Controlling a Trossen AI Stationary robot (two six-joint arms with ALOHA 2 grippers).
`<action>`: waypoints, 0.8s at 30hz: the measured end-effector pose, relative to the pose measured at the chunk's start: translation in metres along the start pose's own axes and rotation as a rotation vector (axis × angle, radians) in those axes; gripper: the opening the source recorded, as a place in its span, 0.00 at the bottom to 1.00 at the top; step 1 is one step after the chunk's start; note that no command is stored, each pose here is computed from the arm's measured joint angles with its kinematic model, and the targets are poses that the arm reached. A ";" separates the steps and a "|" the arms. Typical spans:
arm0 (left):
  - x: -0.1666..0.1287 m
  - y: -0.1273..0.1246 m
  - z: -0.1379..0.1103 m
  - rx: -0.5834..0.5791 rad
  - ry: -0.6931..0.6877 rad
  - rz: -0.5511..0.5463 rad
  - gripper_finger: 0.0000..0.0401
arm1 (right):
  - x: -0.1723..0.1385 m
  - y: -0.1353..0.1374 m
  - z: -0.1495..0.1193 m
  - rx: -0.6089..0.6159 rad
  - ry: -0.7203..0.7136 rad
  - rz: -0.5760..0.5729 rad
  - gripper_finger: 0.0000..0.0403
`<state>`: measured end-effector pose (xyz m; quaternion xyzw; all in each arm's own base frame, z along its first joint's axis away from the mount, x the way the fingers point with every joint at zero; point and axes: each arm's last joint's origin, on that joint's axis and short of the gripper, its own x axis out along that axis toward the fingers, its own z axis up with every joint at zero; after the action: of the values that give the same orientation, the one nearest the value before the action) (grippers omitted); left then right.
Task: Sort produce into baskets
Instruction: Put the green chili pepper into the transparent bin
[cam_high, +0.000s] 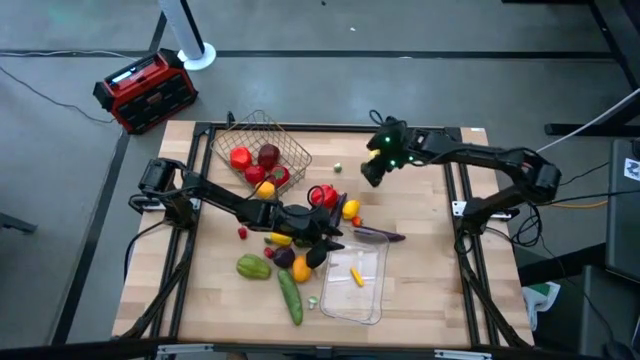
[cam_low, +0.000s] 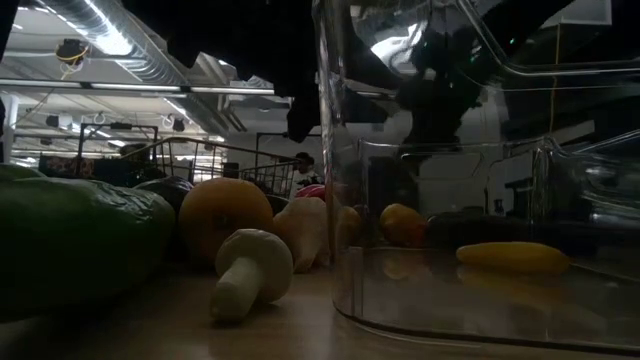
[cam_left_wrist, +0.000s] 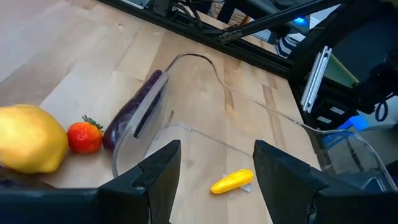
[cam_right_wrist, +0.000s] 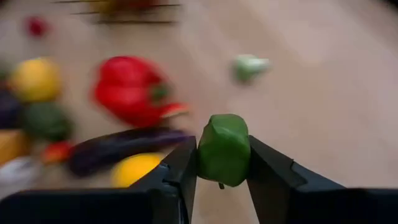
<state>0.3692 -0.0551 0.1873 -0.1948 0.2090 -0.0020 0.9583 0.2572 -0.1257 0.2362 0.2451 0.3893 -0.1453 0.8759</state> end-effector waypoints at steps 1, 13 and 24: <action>0.000 0.001 0.000 0.003 0.000 0.002 0.49 | -0.003 0.007 -0.001 -0.016 0.001 0.038 0.30; -0.018 0.003 0.014 0.072 0.024 0.033 0.49 | -0.014 0.100 -0.034 -0.285 0.061 0.289 0.30; -0.039 0.005 0.035 0.110 -0.020 0.044 0.49 | -0.017 0.148 -0.067 -0.443 0.137 0.412 0.30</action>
<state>0.3475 -0.0339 0.2298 -0.1373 0.2033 0.0095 0.9694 0.2715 0.0358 0.2572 0.1313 0.4116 0.1404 0.8909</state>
